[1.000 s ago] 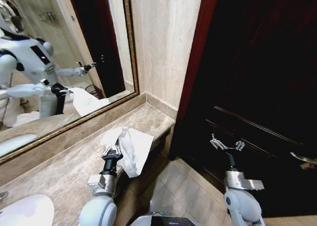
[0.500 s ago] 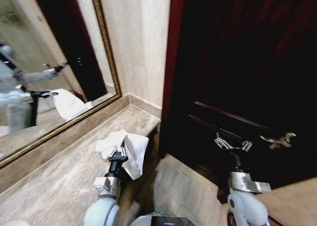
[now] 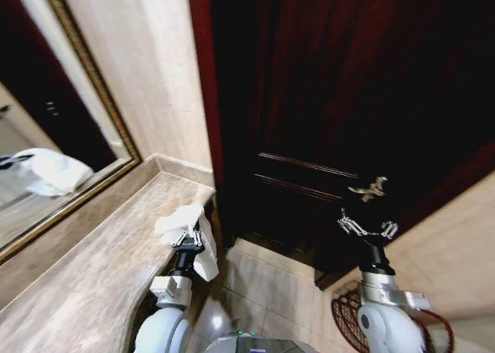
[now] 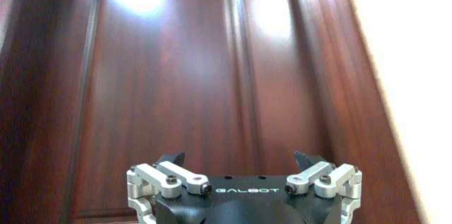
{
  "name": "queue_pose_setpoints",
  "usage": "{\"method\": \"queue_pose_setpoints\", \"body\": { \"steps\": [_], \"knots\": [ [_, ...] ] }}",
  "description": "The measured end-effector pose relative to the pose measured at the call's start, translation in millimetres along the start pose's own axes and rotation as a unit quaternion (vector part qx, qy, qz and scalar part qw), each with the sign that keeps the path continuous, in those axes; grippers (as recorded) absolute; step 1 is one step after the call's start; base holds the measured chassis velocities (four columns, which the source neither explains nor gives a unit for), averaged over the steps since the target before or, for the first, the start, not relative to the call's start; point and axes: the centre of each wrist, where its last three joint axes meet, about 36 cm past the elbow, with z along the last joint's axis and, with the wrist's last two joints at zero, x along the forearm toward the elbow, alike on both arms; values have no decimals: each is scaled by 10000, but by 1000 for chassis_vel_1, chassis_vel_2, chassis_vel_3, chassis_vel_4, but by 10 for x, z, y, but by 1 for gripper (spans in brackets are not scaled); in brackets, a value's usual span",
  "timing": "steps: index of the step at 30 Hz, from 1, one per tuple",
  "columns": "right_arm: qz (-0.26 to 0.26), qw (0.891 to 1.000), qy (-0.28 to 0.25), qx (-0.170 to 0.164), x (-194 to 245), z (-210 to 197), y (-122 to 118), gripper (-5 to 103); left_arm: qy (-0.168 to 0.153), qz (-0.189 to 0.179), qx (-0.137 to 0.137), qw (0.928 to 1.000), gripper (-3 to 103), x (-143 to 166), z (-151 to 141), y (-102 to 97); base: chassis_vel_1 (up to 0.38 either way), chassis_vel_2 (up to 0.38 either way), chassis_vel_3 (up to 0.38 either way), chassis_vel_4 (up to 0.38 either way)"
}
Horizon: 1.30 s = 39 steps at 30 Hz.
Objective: Discard the used towel into the hamper.
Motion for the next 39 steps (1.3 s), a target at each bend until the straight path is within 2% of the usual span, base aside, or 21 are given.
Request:
{"method": "queue_pose_setpoints", "body": {
  "steps": [13, 18, 28, 34, 39],
  "knots": [
    [42, 10000, -38, 40, -31, 4, -42, 100, 137, 66, 22, 9999, 2, -30, 114, 22, -126, -120, -124, -129],
    [168, 9996, -126, 214, -73, -63, -176, 100, 210, 87, -42, 9997, 2, -71, 192, 76, -121, -132, -126, -111],
    [190, 9992, -168, 323, -128, -124, -350, 100, 251, 38, -19, 9997, 2, -143, 234, 96, -128, -128, -123, -128],
    [71, 9993, -137, 346, -139, -110, -370, 100, 301, 17, -4, 9995, 2, -136, 235, 102, -125, -127, -119, -127],
    [-1, 9996, -124, 269, -121, -133, -285, 100, 311, -11, 0, 9995, 2, -135, 241, 104, -116, -122, -117, -124]
  ]
}}
